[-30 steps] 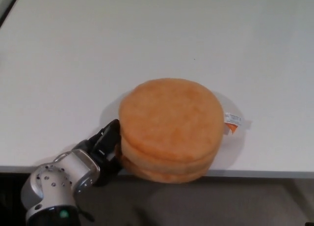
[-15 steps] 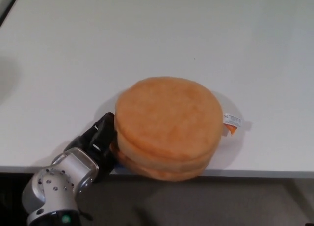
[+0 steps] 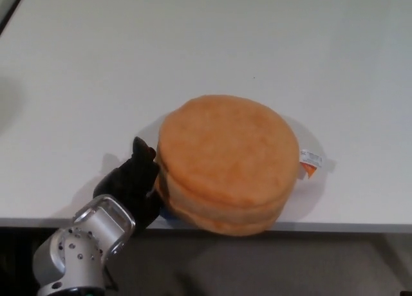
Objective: A soft plate is kept in the center of the table close to the robot and the robot uses its left hand to pick up the plate, turns it upside down and places it back on the table
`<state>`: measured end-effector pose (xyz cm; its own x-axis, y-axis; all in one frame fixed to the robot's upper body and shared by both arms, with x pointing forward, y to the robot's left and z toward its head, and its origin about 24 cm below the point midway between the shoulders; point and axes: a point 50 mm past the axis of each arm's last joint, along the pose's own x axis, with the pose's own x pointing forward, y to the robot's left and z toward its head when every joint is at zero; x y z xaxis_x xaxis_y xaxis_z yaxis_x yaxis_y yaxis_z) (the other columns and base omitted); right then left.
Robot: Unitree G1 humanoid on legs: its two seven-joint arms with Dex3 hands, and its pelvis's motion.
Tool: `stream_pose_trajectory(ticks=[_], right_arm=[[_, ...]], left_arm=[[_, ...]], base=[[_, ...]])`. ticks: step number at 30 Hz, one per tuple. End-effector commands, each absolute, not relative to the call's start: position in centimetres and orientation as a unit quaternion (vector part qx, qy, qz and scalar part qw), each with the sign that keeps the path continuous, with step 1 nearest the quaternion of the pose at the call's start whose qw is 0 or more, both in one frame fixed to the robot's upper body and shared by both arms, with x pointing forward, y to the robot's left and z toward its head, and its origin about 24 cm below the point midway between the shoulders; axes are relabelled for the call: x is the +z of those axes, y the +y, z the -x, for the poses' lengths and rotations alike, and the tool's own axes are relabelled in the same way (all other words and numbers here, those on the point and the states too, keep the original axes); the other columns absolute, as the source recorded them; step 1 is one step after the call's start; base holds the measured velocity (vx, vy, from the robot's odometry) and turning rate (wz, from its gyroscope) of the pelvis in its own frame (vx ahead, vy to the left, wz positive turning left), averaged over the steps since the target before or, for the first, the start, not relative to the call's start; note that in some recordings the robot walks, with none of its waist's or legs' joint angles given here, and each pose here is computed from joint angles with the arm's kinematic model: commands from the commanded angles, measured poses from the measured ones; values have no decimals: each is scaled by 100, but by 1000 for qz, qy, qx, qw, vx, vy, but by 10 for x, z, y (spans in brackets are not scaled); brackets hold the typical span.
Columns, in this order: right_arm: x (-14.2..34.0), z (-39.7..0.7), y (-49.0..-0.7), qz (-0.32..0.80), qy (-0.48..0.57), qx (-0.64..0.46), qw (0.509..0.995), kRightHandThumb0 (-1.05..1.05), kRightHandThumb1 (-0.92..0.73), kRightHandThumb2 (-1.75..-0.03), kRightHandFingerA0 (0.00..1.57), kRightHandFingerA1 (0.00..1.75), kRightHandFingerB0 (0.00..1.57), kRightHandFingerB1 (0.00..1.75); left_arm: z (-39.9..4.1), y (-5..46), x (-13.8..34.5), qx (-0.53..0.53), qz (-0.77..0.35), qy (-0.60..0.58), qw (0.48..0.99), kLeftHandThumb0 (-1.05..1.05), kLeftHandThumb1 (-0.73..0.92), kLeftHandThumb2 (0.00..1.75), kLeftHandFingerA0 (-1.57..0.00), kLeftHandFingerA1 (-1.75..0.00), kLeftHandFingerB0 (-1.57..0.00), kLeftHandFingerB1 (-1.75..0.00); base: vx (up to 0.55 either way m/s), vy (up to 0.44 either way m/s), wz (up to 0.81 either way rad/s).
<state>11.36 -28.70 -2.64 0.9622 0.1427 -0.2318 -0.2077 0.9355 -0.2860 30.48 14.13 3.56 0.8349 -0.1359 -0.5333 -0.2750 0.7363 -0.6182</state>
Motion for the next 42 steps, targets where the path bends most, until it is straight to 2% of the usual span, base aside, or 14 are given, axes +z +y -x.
stream_pose_trajectory(ticks=[1,11,12,13,14,15,16,20,21,32,34,37,38,42], right_arm=[[-24,-113,-292,167,108,89,976,-67,-86,-66,54,46,38,34],[-24,-113,-292,158,103,92,978,-66,-86,-67,58,46,39,34],[-24,-113,-291,157,101,92,978,-67,-69,-104,52,60,34,50],[-24,-113,-291,156,100,93,978,-67,-69,-104,52,60,34,50],[-24,-113,-291,156,100,94,978,-67,-69,-104,52,60,34,50],[-24,-114,-291,158,99,95,978,-67,-86,-67,58,47,40,34],[-24,-115,-292,156,99,95,978,-66,-86,-67,58,47,40,34],[-23,-115,-292,165,98,98,976,-68,-86,-67,57,47,39,34],[-23,-115,-292,165,98,98,976,-69,-70,-104,52,59,33,50],[-25,-117,-293,163,95,97,977,-68,-70,-104,52,60,33,50],[-25,-116,-293,160,98,94,978,-69,-69,-104,53,60,34,50],[-24,-116,-293,163,95,96,977,-70,-71,-105,53,60,33,50],[-24,-116,-293,163,95,98,977,-69,-71,-105,53,60,33,50],[-24,-116,-293,165,95,100,976,-70,-70,-105,53,60,33,50]], left_arm=[[-302,151,33,10,355,240,903,-93,70,111,0,-11,0,-8],[-300,152,36,-5,341,213,916,-96,74,116,0,-9,0,-7],[-300,152,37,-2,341,209,917,-91,69,114,0,-14,0,-11],[-300,153,37,-1,339,206,918,-98,70,99,0,-11,0,-4],[-300,153,38,0,337,205,919,-98,70,99,0,-11,0,-4],[-301,154,39,4,328,204,922,-99,70,97,0,-13,0,-6],[-302,154,41,5,310,201,929,-96,74,117,0,-11,0,-7],[-308,162,49,28,232,170,957,-105,82,122,0,-3,0,0],[-309,165,50,34,219,166,961,-105,79,121,0,-2,0,0],[-309,200,64,65,-22,117,991,-97,92,126,0,-10,0,-6],[-308,209,65,76,-52,113,989,-89,82,121,0,-12,0,-10],[-306,218,66,90,-102,106,985,-94,85,121,0,-8,0,-7],[-306,221,66,95,-123,106,982,-93,77,116,-8,-21,-8,-14],[-305,227,69,104,-202,118,967,-90,74,112,-4,-29,-13,-22]], base=[[0,0,0],[0,0,0],[0,0,0],[0,0,0],[0,0,0],[0,0,0],[0,0,0],[0,0,0],[0,0,0],[0,0,0],[0,0,0],[0,0,0],[0,0,0],[0,0,0]])
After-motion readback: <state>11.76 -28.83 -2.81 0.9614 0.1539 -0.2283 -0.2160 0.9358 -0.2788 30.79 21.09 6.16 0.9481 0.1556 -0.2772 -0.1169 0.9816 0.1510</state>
